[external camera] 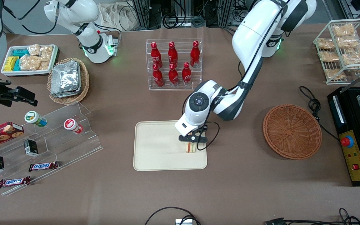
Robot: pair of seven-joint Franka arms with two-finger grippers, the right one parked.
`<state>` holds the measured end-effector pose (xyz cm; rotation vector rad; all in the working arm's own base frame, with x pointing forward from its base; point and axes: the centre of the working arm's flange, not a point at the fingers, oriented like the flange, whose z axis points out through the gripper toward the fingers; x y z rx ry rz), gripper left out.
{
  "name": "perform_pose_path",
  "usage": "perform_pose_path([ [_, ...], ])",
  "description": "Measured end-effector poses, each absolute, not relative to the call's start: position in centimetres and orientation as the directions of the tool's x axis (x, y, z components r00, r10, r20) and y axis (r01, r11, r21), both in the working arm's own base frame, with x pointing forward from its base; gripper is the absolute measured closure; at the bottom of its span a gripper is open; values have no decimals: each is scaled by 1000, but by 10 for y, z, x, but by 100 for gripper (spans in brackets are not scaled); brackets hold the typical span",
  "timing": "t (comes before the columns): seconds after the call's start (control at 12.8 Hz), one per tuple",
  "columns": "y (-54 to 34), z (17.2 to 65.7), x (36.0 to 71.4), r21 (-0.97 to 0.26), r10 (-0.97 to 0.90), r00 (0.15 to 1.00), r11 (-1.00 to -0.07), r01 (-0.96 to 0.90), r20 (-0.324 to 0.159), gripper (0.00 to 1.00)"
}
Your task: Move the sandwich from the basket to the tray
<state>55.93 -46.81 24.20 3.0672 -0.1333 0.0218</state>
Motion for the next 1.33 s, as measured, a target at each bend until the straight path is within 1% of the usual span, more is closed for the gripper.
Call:
perform_pose_path([
  [0.16,-468,239,559,69,-85,996,-994,-86,15,61],
  [0.31,-468,237,559,68,-84,996,-994,-85,13,48],
  [0.39,-467,236,559,67,-84,996,-994,-85,11,48],
  [0.47,-467,235,559,66,-81,997,-994,-82,10,41],
  [0.7,-468,239,562,71,-33,999,-997,-34,15,8],
  [0.78,-469,243,564,77,-12,1000,-997,-14,21,0],
  [1.02,-469,280,576,106,64,996,-993,57,59,0],
  [1.33,-431,360,598,92,213,972,-975,204,100,0],
])
